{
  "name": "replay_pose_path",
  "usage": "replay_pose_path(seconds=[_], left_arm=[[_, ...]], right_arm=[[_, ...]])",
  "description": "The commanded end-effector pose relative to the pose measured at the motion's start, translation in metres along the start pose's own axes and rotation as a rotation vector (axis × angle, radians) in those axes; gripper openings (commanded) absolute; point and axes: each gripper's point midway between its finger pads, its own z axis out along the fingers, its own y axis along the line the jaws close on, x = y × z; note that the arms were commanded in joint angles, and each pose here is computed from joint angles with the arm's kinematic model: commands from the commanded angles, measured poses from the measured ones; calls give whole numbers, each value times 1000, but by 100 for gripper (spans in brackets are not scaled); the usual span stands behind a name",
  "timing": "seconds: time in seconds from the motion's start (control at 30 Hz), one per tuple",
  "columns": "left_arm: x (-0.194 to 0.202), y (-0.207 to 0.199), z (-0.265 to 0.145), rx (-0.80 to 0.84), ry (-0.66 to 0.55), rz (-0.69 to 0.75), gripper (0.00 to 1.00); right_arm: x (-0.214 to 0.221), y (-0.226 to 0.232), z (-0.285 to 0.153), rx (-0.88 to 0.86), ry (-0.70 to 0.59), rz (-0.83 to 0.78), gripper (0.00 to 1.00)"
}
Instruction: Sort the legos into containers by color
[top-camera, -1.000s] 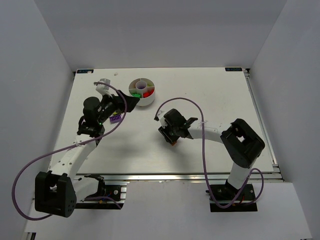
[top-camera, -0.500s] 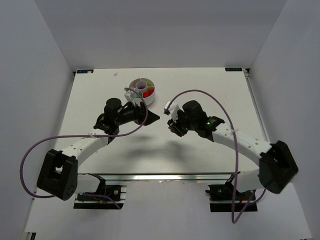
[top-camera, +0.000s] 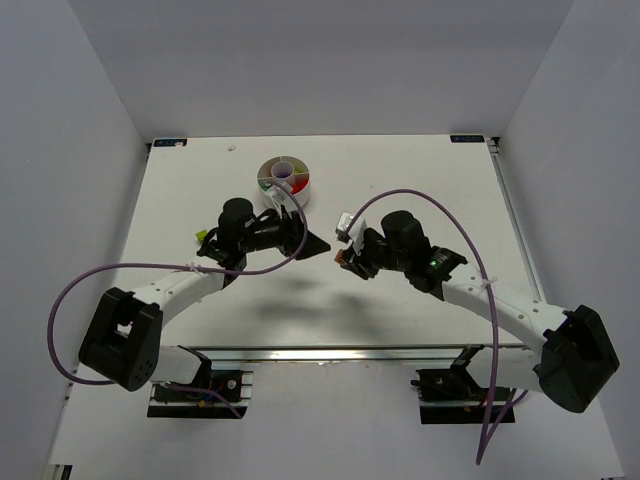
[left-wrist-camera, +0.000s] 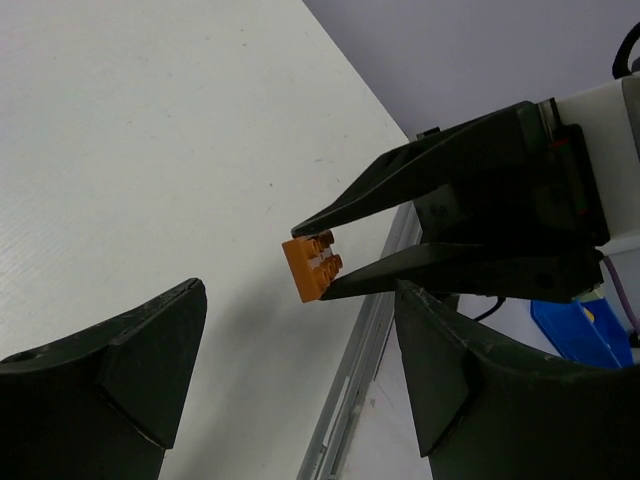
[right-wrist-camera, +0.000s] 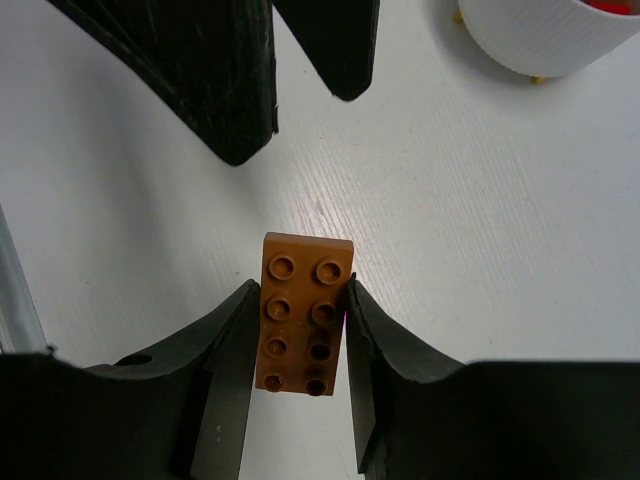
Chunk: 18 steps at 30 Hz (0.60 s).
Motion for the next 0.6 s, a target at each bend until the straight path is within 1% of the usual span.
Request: replay_pose_path(seconds=[0.0, 0.2, 0.33, 0.57], left_arm=[[-1, -20, 2, 78, 17, 38, 85], [14, -17, 10, 72, 77, 26, 83], [23, -20, 15, 86, 106, 19, 80], [23, -28, 15, 110, 105, 40, 79]], right_arm=[[-32, -4, -7, 17, -127, -60, 0], [-39, 0, -15, 17, -175, -81, 0], [-43, 8, -17, -14, -203, -96, 0], [-41, 22, -10, -51, -195, -122, 0]])
